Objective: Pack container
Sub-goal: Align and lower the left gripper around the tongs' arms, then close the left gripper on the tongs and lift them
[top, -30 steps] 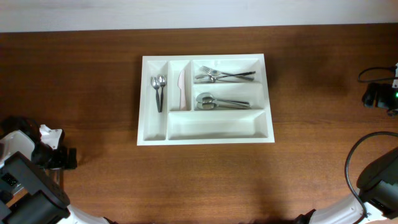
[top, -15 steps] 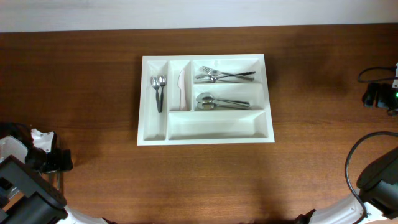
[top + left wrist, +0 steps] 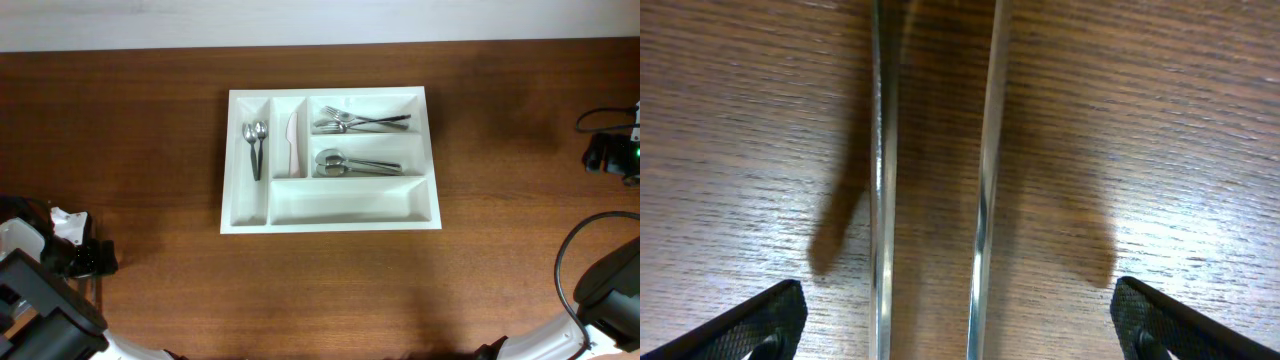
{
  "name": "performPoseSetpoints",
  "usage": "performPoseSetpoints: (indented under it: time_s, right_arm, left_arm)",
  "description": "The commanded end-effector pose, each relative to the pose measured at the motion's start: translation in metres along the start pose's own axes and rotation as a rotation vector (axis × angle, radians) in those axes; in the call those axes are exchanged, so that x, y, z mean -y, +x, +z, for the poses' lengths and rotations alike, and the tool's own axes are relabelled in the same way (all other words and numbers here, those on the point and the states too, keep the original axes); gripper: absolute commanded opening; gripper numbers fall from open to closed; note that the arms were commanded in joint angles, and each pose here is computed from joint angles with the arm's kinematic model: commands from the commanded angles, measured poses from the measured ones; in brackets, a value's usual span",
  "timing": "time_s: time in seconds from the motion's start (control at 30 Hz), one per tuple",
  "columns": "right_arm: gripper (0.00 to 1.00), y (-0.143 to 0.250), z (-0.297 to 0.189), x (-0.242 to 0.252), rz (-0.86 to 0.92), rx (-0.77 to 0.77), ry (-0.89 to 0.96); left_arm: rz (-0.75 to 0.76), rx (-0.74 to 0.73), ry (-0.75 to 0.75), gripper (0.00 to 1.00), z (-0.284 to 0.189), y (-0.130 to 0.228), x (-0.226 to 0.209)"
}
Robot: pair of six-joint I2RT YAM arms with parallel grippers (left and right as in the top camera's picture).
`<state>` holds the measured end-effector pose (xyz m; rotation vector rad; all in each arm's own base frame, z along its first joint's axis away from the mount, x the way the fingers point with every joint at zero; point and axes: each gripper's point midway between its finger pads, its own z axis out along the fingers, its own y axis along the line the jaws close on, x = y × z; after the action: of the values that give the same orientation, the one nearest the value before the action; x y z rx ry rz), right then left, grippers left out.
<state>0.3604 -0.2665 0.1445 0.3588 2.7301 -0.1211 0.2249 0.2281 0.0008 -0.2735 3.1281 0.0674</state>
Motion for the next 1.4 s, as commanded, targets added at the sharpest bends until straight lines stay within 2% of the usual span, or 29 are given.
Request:
performPoseSetpoints:
  time_s: [0.0,0.4,0.47,0.53,0.63,0.9,1.07,1.23,1.37]
  right_arm:
    - [0.99,0.002,0.004,-0.002,0.003,-0.007,-0.016]
    - [0.99,0.002,0.004,-0.002,0.003,-0.007,-0.016]
    - [0.99,0.002,0.004,-0.002,0.003,-0.007,-0.016]
    - [0.99,0.002,0.004,-0.002,0.003,-0.007,-0.016]
    - [0.99,0.002,0.004,-0.002,0.003,-0.007,-0.016]
    - [0.99,0.002,0.004,-0.002,0.003,-0.007,-0.016]
    - [0.99,0.002,0.004,-0.002,0.003,-0.007,-0.016]
    - [0.99,0.002,0.004,-0.002,0.003,-0.007,-0.016]
    - [0.99,0.002,0.004,-0.002,0.003,-0.007,-0.016]
  left_arm:
    - [-0.003,-0.030,0.043,0.99,0.014,0.006,0.007]
    - [-0.003,-0.036,0.047,0.98,0.016,0.006,0.008]
    - [-0.003,-0.036,0.047,0.91,0.016,0.006,0.008]
    - [-0.003,-0.033,0.045,0.75,0.017,0.006,0.007]
    - [-0.003,-0.029,0.041,0.64,0.017,0.004,0.006]
    - [-0.005,-0.027,0.041,0.18,0.017,0.004,0.006]
    - [-0.014,-0.028,0.042,0.03,0.016,0.004,0.007]
    - [0.019,-0.021,0.037,0.02,0.006,-0.008,0.011]
    - [0.081,0.016,0.015,0.02,-0.016,-0.038,0.017]
